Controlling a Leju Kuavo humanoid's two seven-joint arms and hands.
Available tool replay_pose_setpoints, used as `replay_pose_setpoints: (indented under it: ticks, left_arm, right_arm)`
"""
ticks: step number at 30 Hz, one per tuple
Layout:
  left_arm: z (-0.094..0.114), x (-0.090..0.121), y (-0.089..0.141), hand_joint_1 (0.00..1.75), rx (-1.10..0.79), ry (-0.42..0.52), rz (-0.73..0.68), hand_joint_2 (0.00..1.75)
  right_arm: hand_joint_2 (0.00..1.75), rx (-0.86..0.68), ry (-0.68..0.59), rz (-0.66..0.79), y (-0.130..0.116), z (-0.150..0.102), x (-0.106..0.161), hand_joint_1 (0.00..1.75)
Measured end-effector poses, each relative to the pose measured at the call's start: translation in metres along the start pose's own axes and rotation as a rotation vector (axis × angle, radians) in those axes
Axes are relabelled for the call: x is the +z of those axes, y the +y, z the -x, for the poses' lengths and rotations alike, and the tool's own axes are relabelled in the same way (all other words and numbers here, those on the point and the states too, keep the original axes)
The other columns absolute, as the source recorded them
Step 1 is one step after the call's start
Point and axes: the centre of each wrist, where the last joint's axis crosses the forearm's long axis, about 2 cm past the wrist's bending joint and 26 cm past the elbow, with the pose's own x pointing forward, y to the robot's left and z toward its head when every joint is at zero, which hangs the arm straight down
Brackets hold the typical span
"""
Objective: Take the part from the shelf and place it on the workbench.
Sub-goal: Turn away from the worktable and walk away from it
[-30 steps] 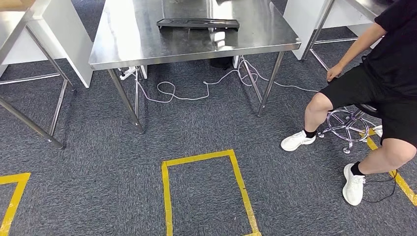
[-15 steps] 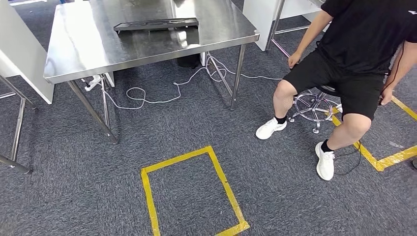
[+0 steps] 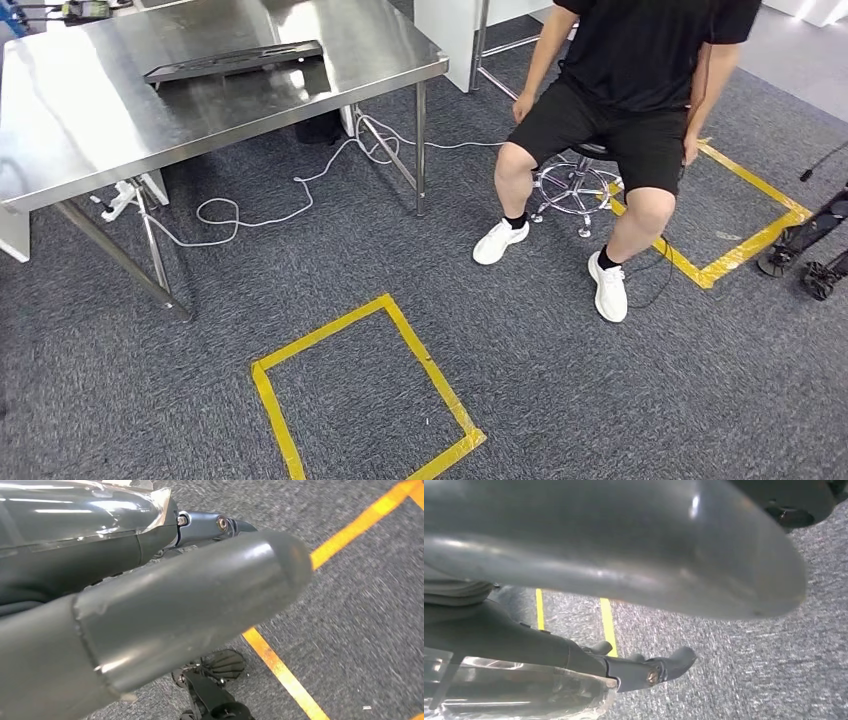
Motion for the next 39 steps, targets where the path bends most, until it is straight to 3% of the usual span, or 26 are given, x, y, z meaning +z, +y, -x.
replay_pose_setpoints:
  ticks: [11, 26, 39]
  left_arm:
    - [0.006, 0.005, -0.003, 0.00, 0.019, 0.018, -0.024, 0.00]
    - [0.007, 0.005, -0.001, 0.00, 0.025, 0.094, -0.056, 0.00]
    - [0.014, 0.006, 0.019, 0.00, 0.035, 0.116, -0.108, 0.00]
  right_arm:
    - [0.00, 0.016, 0.027, -0.027, 0.014, 0.004, 0.003, 0.00]
    - [0.00, 0.141, 0.065, -0.069, 0.040, -0.011, 0.007, 0.00]
    - [0.00, 0.204, 0.062, -0.118, 0.069, -0.021, 0.013, 0.00]
